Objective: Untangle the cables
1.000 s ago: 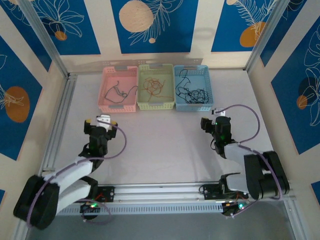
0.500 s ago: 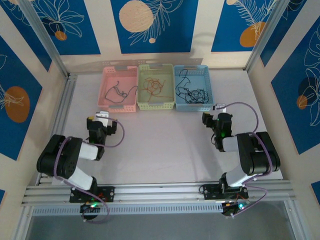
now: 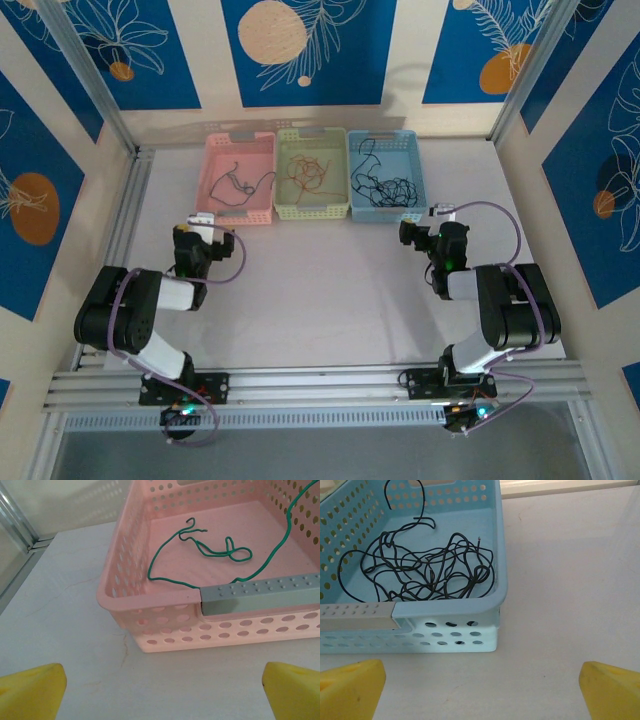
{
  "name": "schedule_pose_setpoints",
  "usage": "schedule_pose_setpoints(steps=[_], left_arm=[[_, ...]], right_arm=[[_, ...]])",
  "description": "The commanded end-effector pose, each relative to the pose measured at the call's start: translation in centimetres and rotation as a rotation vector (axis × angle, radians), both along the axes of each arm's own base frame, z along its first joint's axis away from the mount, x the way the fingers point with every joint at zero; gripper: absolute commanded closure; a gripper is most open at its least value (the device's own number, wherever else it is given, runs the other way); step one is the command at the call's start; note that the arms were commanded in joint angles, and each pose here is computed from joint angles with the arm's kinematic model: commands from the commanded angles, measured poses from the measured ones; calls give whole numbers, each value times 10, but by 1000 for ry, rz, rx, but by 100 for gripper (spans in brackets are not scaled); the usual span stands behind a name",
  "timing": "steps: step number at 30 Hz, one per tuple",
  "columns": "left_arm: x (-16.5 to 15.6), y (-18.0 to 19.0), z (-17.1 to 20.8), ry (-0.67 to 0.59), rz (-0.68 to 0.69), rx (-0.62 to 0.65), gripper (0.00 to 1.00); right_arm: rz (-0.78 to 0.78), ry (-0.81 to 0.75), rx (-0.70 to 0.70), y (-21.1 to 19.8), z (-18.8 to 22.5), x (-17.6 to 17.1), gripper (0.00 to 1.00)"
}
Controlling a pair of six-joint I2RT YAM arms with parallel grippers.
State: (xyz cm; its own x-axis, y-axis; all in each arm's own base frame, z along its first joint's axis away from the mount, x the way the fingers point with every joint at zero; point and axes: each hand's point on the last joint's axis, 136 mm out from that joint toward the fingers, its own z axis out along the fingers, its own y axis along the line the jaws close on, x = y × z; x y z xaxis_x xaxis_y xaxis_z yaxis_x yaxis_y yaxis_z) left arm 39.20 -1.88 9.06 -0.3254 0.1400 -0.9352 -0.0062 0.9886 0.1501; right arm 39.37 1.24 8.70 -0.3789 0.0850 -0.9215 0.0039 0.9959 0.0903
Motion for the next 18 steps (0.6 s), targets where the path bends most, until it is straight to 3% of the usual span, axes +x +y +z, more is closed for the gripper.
schedule_pose_setpoints(steps=[1,18], left_arm=[[2,0,3,-12,-4,-25,0],[2,0,3,-12,-4,-24,0]], right_arm=[[11,-22,6,2,7,3,1],[15,-12,11,2,6,4,1]])
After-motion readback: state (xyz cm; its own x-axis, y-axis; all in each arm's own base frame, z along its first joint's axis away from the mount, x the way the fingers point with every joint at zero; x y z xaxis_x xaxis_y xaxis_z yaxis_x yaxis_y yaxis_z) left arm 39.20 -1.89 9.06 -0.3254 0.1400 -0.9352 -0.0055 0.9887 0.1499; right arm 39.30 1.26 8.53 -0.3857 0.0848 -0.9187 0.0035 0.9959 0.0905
